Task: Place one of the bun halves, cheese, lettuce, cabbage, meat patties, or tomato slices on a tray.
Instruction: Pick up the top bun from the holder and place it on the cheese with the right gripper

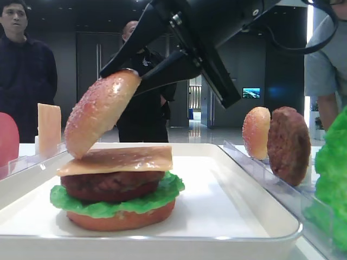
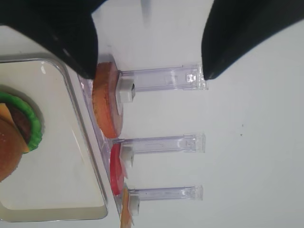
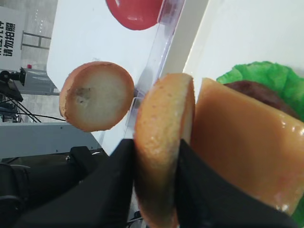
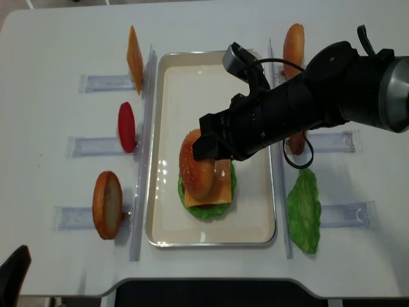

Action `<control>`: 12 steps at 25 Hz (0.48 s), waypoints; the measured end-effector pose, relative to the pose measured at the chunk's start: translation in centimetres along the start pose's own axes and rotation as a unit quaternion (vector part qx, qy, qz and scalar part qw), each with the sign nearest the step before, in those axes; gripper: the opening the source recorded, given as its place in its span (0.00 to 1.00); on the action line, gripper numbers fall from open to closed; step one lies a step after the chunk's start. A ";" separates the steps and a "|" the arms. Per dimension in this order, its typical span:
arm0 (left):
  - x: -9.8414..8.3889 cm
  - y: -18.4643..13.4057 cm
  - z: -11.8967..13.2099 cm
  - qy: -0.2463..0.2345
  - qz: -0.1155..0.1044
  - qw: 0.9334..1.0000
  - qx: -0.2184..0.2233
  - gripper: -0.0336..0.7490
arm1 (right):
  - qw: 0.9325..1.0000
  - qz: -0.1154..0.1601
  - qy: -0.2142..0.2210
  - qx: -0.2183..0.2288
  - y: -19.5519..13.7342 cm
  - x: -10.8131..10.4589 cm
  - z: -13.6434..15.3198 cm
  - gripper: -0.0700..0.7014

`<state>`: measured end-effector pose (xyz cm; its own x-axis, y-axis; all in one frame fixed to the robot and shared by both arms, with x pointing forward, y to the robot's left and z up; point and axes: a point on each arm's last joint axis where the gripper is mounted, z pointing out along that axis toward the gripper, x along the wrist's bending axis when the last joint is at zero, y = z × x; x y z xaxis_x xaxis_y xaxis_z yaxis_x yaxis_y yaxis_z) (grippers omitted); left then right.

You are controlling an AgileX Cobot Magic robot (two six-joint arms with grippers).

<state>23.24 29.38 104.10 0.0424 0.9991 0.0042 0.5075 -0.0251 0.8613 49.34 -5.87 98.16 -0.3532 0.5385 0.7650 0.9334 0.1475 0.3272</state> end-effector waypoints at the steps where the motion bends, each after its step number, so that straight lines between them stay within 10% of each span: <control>1: 0.0 0.0 0.0 0.000 0.000 1.000 0.000 0.70 | 1.000 0.001 0.001 -0.001 0.0 0.0 0.0 0.33; 12: 0.0 0.0 0.0 0.000 0.000 1.000 0.000 0.70 | 1.000 0.017 0.002 0.006 -0.1 -0.6 0.7 0.33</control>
<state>23.24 29.38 104.10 0.0424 0.9991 0.0042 0.5075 -0.0251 0.8613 49.53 -5.67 97.28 -0.3213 0.5409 0.7773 0.9456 0.1397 0.2937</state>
